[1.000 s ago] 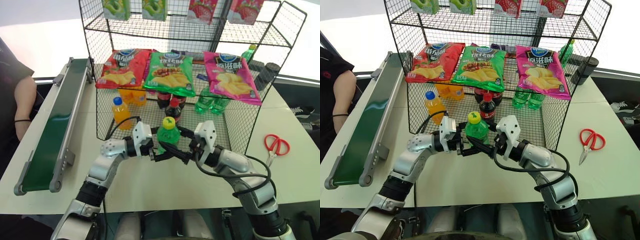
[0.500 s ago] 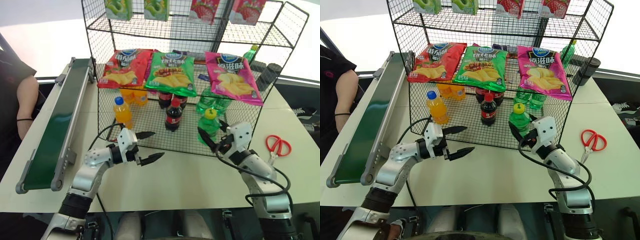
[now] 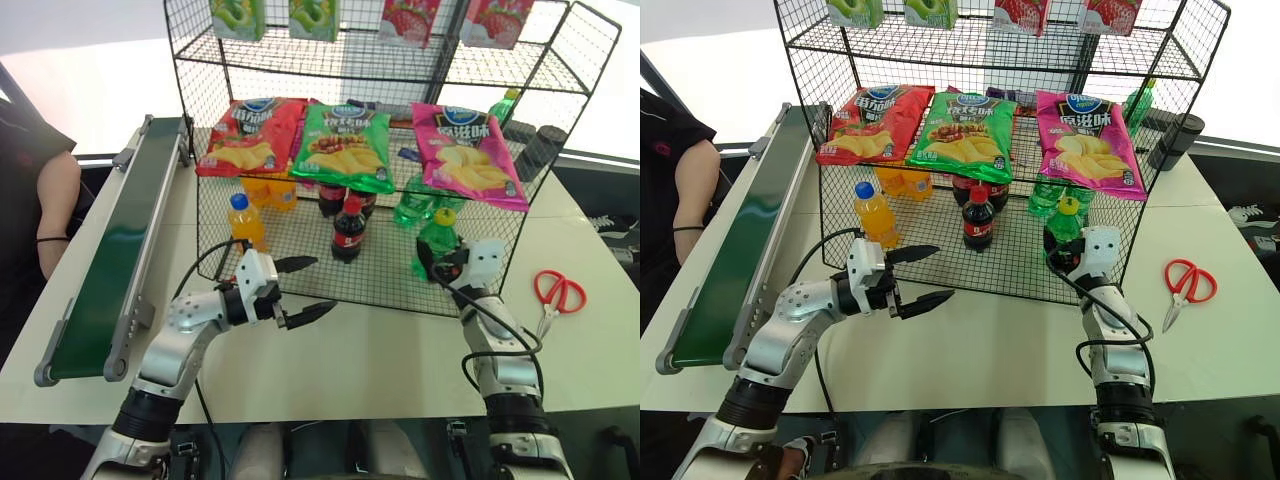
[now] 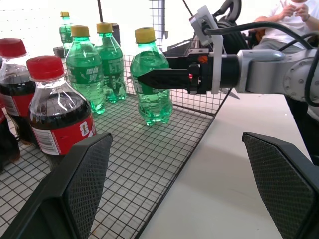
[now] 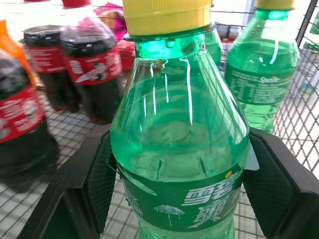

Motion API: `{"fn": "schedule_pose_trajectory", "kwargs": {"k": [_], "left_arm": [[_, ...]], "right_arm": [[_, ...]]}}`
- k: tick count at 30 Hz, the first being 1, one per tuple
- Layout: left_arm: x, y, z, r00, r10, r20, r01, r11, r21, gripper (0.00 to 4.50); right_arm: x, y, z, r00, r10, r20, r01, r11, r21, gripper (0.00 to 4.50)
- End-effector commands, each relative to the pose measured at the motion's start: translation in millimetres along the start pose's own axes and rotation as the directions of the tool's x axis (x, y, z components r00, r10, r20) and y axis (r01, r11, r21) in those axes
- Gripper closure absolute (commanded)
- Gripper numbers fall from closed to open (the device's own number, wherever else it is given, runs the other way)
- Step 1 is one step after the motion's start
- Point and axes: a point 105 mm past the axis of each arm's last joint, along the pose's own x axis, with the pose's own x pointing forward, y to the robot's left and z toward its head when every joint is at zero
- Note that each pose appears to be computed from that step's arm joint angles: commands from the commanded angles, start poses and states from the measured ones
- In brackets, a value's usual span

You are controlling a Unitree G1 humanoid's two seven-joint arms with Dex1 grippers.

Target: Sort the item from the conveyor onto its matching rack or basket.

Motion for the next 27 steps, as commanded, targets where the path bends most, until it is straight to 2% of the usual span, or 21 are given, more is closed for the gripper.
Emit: {"fn": "schedule_pose_trajectory", "kwargs": {"k": [1,5,8,18,27], "left_arm": [[2,-3,12,0.999,-0.013,0.031,0.012,0.999,0.032,0.05],[3,-5,12,0.999,-0.015,0.032,0.014,0.999,0.03,0.05],[5,-6,11,0.999,-0.021,0.032,0.02,0.999,0.029,0.0],[1,3,10,0.999,0.035,0.031,-0.035,0.999,0.003,0.0],[-27,29,-6,0.981,0.185,-0.06,-0.183,0.983,0.026,0.0]], "right_arm": [[7,-8,21,0.994,-0.036,0.101,0.033,0.999,0.029,1.5],[7,-8,19,0.994,-0.038,0.1,0.031,0.998,0.063,1.5],[4,-8,20,0.994,-0.034,0.1,0.028,0.997,0.066,0.05],[-27,-2,33,0.995,0.013,0.102,-0.003,0.995,-0.1,0.01],[-60,19,52,0.982,0.18,0.054,-0.164,0.962,-0.22,0.01]]}}
